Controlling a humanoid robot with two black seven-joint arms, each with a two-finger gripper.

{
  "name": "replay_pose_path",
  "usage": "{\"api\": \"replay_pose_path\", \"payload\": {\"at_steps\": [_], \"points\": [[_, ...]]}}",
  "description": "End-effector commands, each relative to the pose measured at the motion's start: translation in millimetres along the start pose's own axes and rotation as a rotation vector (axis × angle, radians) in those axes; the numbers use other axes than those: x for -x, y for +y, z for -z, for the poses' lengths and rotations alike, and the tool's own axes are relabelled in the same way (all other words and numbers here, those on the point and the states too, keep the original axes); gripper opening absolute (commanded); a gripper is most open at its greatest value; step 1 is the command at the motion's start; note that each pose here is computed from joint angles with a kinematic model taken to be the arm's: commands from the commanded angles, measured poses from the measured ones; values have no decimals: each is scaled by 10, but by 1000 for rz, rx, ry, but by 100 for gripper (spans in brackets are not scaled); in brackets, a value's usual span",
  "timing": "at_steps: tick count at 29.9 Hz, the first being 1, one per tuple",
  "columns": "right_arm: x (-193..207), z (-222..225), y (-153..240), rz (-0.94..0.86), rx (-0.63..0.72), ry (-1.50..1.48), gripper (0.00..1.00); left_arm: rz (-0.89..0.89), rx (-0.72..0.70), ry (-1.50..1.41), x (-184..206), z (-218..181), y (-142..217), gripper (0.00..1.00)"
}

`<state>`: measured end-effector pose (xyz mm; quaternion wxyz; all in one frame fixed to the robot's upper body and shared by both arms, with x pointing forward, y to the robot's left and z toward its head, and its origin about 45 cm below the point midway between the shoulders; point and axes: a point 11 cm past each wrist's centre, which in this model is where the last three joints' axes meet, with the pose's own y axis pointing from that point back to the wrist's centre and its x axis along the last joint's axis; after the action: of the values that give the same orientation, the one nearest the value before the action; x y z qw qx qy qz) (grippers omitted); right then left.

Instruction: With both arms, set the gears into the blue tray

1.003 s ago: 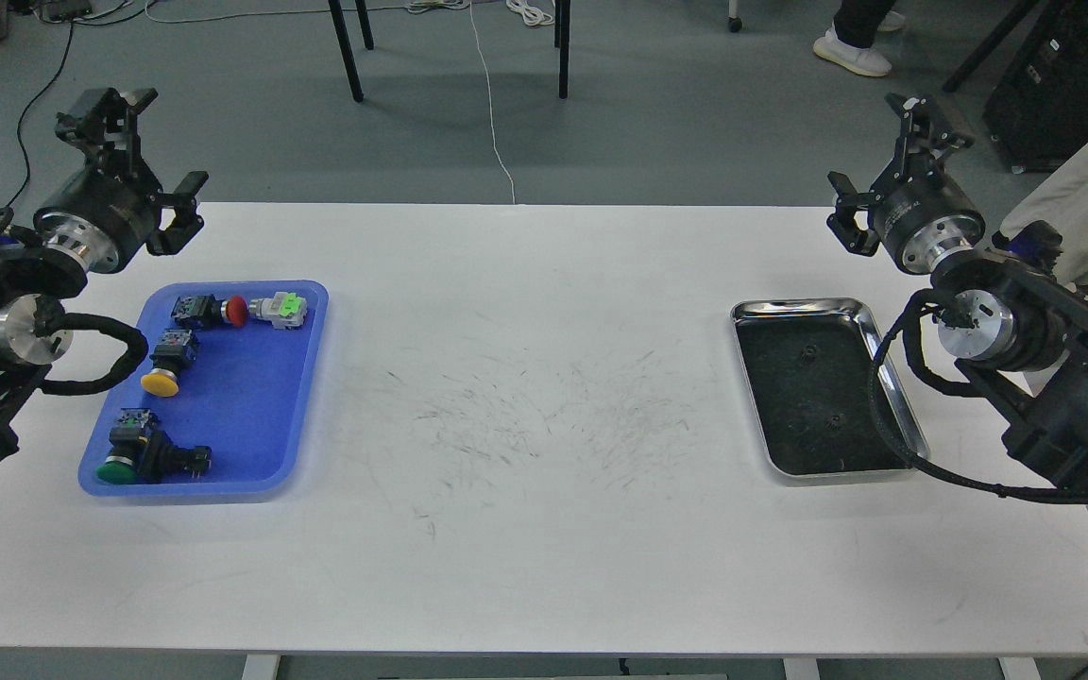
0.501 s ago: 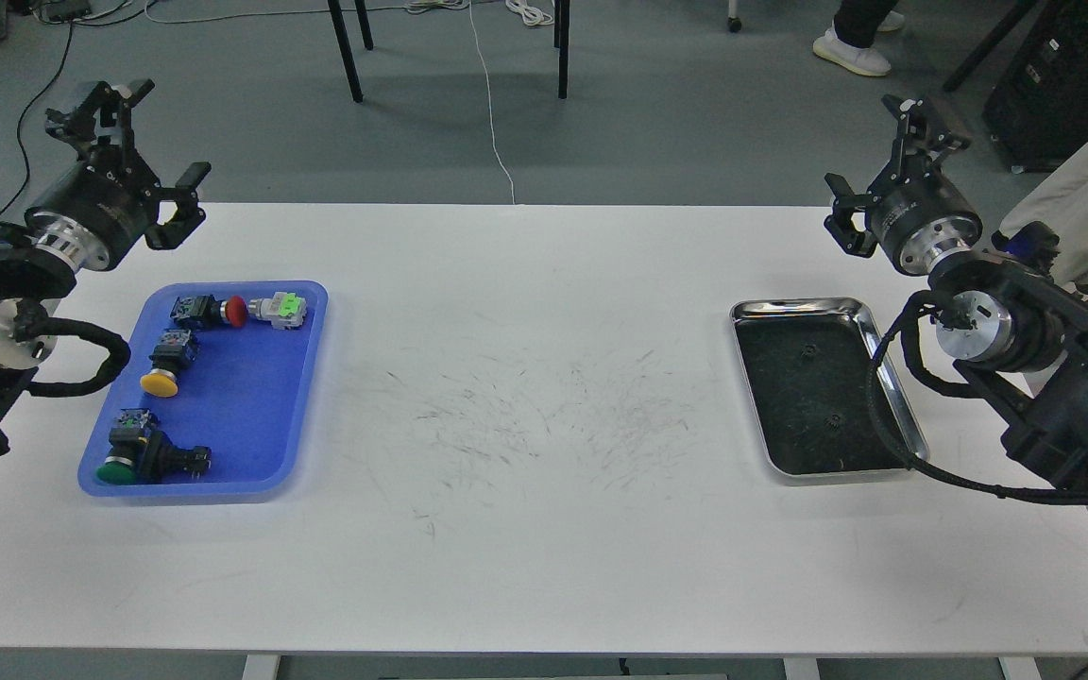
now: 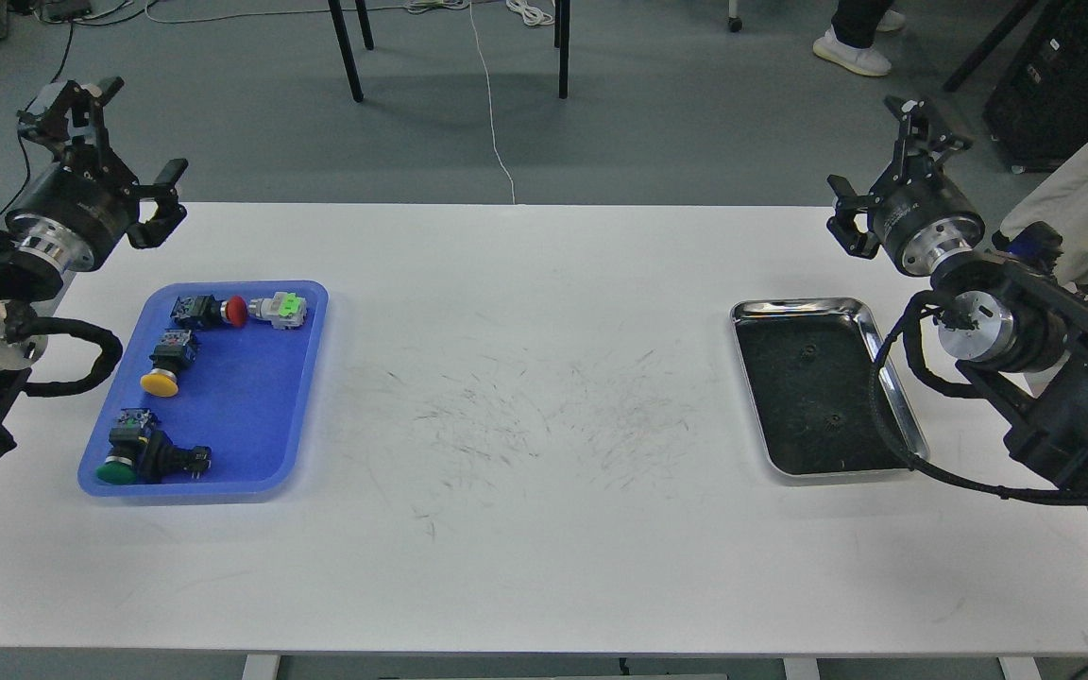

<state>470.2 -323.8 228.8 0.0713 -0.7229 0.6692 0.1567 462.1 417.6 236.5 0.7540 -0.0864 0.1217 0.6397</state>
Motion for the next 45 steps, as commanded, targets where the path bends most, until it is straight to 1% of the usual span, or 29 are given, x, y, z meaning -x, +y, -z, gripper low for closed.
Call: {"api": "replay_pose_path", "payload": {"at_steps": [1, 6, 10, 26, 31, 42, 45], "points": [[19, -22, -8, 7, 13, 22, 99, 9, -12, -13, 27, 18, -14, 99], [27, -53, -6, 8, 21, 27, 99, 15, -2, 6, 72, 40, -35, 99], [12, -44, -3, 5, 20, 30, 99, -12, -5, 5, 47, 66, -34, 99], [-10, -73, 19, 8, 40, 56, 99, -18, -5, 6, 49, 85, -30, 99], [-45, -56, 30, 4, 42, 69, 99, -72, -18, -14, 62, 167, -64, 99], [-147, -6, 62, -10, 43, 92, 99, -57, -25, -20, 73, 155, -64, 99], [-161, -53, 93, -1, 74, 116, 99, -56, -35, -23, 79, 173, -65, 99]]}}
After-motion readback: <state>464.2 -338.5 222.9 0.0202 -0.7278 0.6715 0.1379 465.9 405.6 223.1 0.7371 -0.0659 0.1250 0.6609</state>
